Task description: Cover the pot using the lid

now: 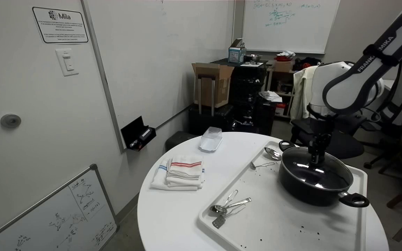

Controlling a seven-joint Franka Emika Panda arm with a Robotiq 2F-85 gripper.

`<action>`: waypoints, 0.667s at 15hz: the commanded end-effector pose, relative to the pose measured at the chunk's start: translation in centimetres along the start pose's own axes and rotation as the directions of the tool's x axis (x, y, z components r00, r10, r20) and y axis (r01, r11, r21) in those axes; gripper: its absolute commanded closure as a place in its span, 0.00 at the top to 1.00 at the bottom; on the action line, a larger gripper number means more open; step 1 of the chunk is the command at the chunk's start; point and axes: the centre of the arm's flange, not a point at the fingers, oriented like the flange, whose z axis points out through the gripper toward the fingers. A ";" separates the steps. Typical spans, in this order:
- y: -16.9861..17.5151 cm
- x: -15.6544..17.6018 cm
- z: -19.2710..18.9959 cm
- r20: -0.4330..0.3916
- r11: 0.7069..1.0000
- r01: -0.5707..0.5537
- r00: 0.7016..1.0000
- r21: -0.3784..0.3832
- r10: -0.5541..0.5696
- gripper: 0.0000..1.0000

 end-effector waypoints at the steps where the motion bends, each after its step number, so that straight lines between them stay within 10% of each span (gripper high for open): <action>1: -0.2 -0.3 -1.3 0.004 1.000 -0.020 1.000 0.015 0.020 0.25; 8: 0.1 -0.4 -0.8 0.013 0.999 -0.032 0.999 0.020 0.032 0.25; 9: 0.1 -0.4 -0.8 0.016 0.999 -0.036 0.999 0.021 0.035 0.75; 10: 0.1 -0.4 -0.8 0.017 0.999 -0.038 0.999 0.022 0.037 0.77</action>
